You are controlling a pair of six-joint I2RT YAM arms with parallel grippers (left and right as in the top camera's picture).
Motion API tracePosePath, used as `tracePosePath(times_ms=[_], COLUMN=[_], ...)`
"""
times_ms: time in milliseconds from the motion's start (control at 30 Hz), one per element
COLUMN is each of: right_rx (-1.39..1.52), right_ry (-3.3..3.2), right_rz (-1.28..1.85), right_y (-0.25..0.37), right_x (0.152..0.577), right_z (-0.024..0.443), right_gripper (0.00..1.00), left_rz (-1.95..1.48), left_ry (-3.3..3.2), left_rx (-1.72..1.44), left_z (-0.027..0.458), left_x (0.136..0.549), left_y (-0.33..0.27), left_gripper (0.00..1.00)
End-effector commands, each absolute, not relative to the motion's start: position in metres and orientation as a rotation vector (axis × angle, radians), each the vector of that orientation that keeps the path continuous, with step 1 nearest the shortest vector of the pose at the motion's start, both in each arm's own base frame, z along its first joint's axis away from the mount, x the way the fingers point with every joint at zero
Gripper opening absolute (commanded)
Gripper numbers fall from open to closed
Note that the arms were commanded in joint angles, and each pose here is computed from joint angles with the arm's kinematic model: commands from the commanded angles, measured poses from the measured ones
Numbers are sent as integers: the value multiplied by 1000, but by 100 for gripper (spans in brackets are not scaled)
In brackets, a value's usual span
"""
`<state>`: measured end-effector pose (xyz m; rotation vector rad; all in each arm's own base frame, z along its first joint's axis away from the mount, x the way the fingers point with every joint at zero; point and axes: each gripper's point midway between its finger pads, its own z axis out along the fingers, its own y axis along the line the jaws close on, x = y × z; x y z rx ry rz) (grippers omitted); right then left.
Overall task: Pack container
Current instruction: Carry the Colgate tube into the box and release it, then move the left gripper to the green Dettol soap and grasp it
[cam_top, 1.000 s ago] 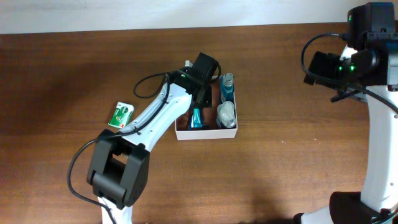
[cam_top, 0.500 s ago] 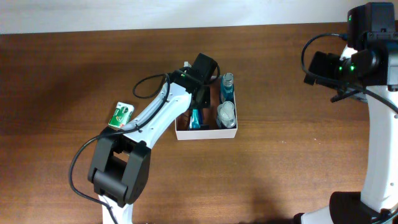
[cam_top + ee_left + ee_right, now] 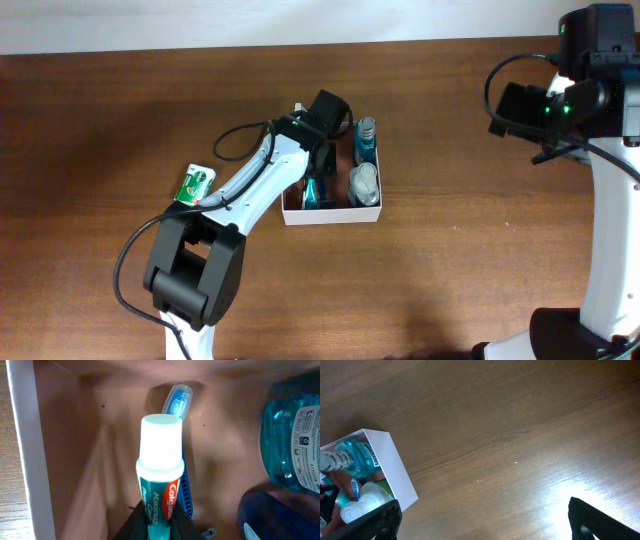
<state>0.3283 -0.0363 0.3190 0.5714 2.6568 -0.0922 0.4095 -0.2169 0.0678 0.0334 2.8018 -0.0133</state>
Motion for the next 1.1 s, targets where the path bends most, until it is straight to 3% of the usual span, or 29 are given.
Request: tracePosePath(times_ms=[0,67,367,633,800,1067], right_rx=[572,572,572,572,571,572], right_ry=[2652,2652,2652,2652,2652,2652], right_rz=[-108,-108,-108,-108,-108,-108], right_y=[-40,-40,-40,-40,-40,-40], right_x=[329,329,329,329,329,329], right_z=[320,320,320,320,320,320], right_gripper=[98,98,98,98,98,98], left_rz=[26,27,39,18,87,190], left_ry=[2815,2817,2831,2749,2716,2839], left_rx=[10,11,13,170,394,379], left_z=[59,59,72,154,175,166], left_x=[409,409,407,418,420,419], left_y=[-210,-209,-208,-207,-181,-103], left_gripper=[26,33,33,32,33,55])
